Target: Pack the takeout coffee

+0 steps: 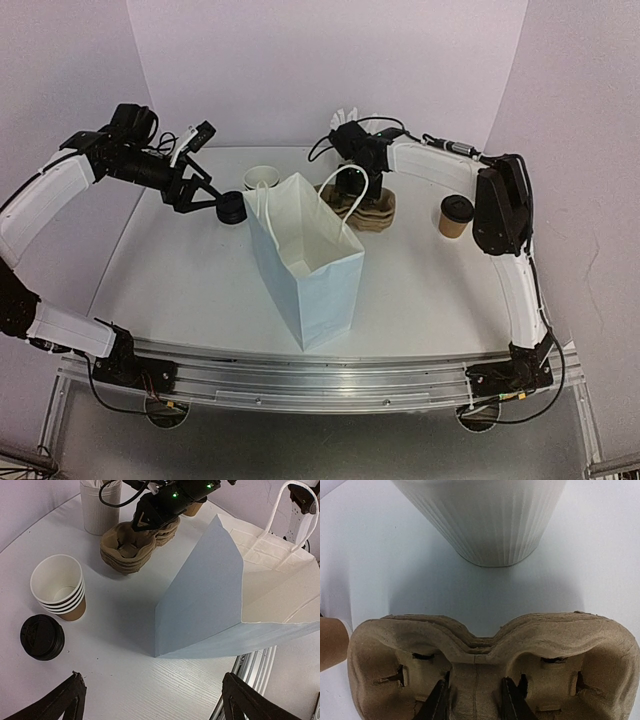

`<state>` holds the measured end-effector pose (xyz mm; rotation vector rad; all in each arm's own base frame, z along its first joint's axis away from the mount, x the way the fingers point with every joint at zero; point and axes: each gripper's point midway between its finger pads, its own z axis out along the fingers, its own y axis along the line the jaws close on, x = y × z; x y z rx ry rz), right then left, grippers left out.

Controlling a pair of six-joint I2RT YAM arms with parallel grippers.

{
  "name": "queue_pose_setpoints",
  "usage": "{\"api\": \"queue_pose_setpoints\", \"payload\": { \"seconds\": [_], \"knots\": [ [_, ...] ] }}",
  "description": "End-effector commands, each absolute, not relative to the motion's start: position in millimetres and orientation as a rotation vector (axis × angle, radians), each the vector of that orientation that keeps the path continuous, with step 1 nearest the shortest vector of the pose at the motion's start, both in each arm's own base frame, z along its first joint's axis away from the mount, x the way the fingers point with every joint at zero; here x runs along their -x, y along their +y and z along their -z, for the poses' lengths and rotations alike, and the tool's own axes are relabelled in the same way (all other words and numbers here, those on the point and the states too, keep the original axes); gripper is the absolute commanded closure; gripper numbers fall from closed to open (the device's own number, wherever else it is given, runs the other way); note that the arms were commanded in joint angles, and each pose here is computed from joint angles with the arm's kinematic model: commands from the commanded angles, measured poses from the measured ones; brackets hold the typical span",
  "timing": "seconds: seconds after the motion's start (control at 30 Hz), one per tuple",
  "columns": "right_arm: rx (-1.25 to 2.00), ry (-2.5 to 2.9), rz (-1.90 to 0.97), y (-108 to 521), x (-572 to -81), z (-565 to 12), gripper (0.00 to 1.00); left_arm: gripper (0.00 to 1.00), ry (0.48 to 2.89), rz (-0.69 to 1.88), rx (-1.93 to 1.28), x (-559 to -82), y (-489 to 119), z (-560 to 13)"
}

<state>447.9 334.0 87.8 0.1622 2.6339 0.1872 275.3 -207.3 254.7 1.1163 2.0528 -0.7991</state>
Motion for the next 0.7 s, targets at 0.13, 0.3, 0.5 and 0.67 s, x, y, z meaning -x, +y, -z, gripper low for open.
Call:
{"api": "queue_pose_setpoints", "payload": {
  "seconds": [0.13, 0.3, 0.5, 0.67],
  "knots": [
    [-0.155, 2.610, -0.157, 332, -450, -95, 0.92, 0.06, 2.013, 0.819, -1.124, -274, -210, -260],
    [-0.150, 2.594, -0.160, 331, -451, -103, 0.99, 0.06, 2.008, 0.821, -1.124, -274, -210, -261],
    [-0.122, 2.570, -0.147, 332, -450, -115, 1.00, 0.06, 2.003, 0.829, -1.128, -274, -211, -261],
    [-0.108, 2.552, -0.139, 330, -450, -125, 1.00, 0.06, 2.000, 0.832, -1.130, -273, -212, -262]
  ]
}}
